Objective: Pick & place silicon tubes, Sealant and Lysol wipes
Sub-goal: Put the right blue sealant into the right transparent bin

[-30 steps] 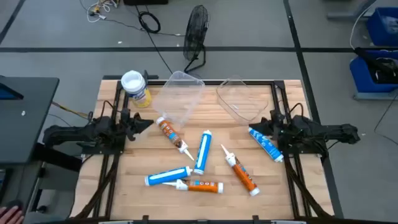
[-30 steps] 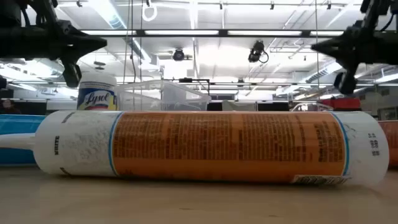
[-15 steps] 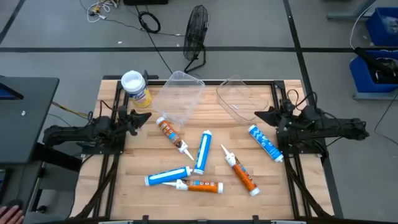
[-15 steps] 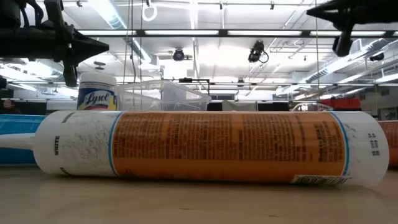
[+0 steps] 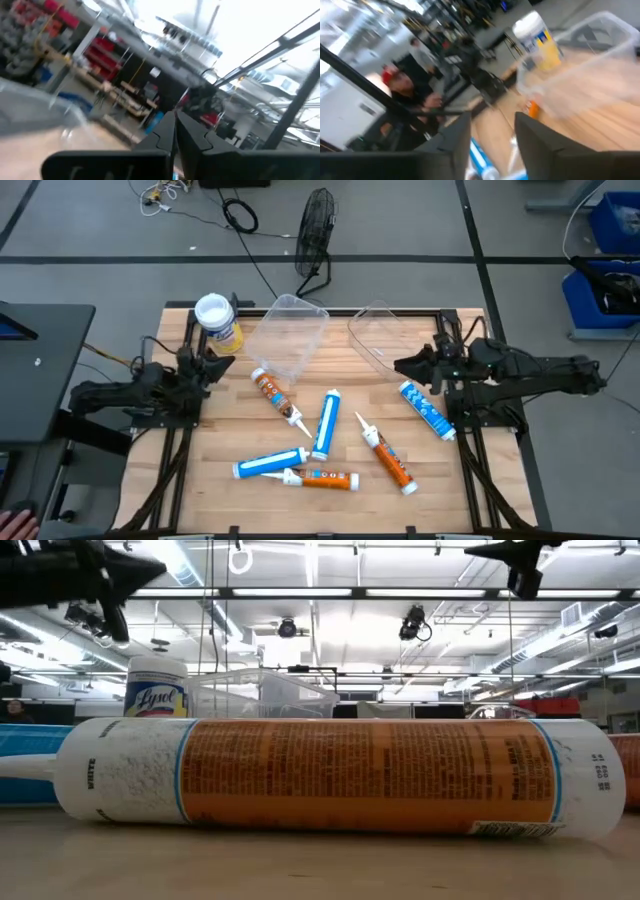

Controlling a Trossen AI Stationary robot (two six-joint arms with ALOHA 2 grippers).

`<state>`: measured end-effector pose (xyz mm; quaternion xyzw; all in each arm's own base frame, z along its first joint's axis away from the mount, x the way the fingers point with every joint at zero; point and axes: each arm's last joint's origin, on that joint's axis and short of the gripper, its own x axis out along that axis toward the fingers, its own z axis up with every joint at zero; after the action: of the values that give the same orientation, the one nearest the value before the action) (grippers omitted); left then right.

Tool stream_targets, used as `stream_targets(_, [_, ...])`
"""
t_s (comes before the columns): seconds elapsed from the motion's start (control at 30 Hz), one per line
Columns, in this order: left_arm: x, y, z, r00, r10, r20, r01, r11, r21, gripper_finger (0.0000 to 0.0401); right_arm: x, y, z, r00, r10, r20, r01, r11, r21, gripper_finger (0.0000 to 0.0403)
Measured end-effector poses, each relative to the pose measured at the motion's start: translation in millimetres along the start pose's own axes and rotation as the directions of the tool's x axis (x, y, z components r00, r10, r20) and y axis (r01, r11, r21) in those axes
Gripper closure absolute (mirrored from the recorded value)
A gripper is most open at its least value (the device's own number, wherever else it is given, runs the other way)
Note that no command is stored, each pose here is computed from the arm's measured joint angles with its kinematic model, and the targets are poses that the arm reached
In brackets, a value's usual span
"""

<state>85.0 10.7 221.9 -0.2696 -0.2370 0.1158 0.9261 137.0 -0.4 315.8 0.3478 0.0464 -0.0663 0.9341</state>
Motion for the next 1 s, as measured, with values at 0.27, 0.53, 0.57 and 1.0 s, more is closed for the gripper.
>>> stream_targets(0.27, [8, -23, 34, 0.998, -0.055, 0.027, 0.051, 0.989, 0.136, 0.0289, 1, 18, 19, 0.983, -0.103, -0.155, 0.1, 0.995, -0.022, 0.0155])
stream_targets(0.53, [38, -45, 49, 0.993, -0.03, -0.116, 0.052, 0.979, 0.195, 0.0172, -1, 11, 12, 0.849, -0.342, -0.403, 0.325, 0.939, -0.111, 0.0138])
stream_targets(0.57, [43, -47, 49, 0.99, -0.026, -0.14, 0.055, 0.977, 0.204, 0.0164, -2, 8, 9, 0.822, -0.371, -0.431, 0.364, 0.926, -0.103, 0.0138])
stream_targets(1.0, [91, -73, 53, 0.972, -0.016, -0.235, 0.106, 0.92, 0.376, 0.0149, -22, -13, -11, 0.529, -0.649, -0.547, 0.679, 0.71, -0.187, 0.0137])
